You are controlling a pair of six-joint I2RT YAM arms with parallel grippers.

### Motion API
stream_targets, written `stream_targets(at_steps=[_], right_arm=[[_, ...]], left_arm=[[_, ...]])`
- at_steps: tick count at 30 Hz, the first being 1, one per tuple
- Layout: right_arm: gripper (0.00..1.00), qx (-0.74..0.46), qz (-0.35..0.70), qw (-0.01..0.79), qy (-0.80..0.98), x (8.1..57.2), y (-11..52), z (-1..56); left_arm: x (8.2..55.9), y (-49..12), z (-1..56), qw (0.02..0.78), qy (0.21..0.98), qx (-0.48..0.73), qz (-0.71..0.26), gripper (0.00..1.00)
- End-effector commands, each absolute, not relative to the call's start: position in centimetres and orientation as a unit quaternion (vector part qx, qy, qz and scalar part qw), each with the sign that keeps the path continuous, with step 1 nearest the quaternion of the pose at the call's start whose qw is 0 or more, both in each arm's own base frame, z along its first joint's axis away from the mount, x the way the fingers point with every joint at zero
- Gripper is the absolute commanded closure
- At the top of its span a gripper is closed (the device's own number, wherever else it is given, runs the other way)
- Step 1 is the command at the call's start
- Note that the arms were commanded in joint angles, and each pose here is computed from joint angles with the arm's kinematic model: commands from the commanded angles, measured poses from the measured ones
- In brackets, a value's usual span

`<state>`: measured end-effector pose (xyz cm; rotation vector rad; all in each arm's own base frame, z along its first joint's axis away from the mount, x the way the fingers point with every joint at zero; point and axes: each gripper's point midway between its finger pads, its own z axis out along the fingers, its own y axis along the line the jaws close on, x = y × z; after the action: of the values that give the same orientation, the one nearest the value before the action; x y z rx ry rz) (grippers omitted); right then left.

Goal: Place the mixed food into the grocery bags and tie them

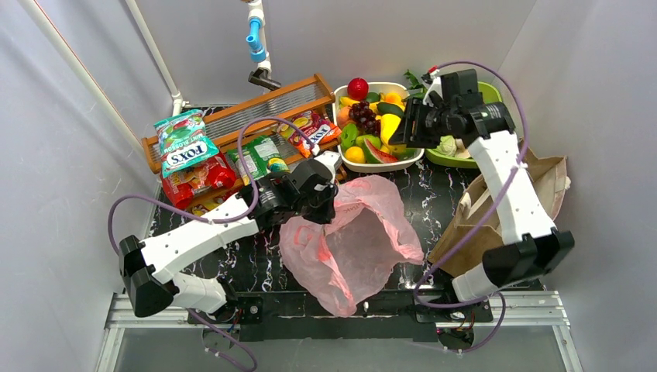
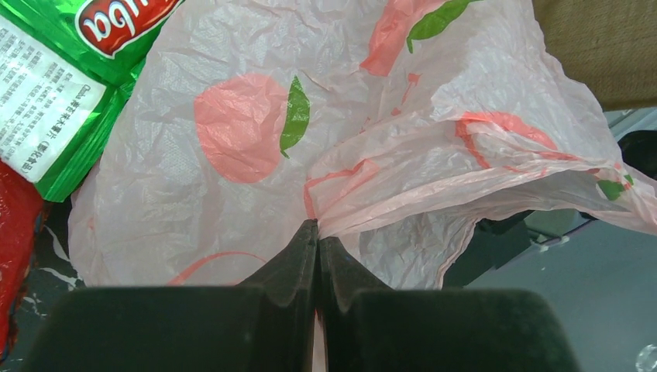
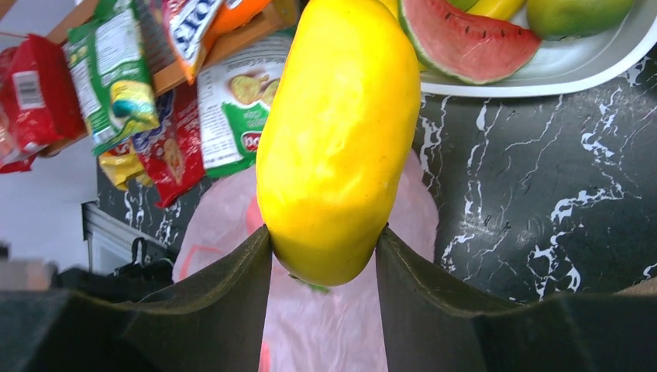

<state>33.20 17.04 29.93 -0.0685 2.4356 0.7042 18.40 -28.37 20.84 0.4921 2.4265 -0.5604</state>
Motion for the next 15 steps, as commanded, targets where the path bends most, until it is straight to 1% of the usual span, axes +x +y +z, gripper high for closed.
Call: stream_targets(at_steps=[1, 7, 15], right_arm=[[0.99, -0.039, 0.301, 0.335, 0.892, 29.8, 17.0, 33.4], [0.99, -0.061, 0.327, 0.362, 0.871, 25.9, 16.6, 35.6], [0.99, -0.108, 0.414, 0.370, 0.825, 18.7, 17.5, 38.1]], left_arm=[[18.7, -28.7, 22.1, 0.294, 0.918, 0.157, -0.217, 1.00], [19.1, -29.6, 21.8, 0.279, 0.927, 0.131, -0.214, 1.00], [19.8, -30.2, 22.9, 0.276, 0.933, 0.103, -0.209, 1.00]])
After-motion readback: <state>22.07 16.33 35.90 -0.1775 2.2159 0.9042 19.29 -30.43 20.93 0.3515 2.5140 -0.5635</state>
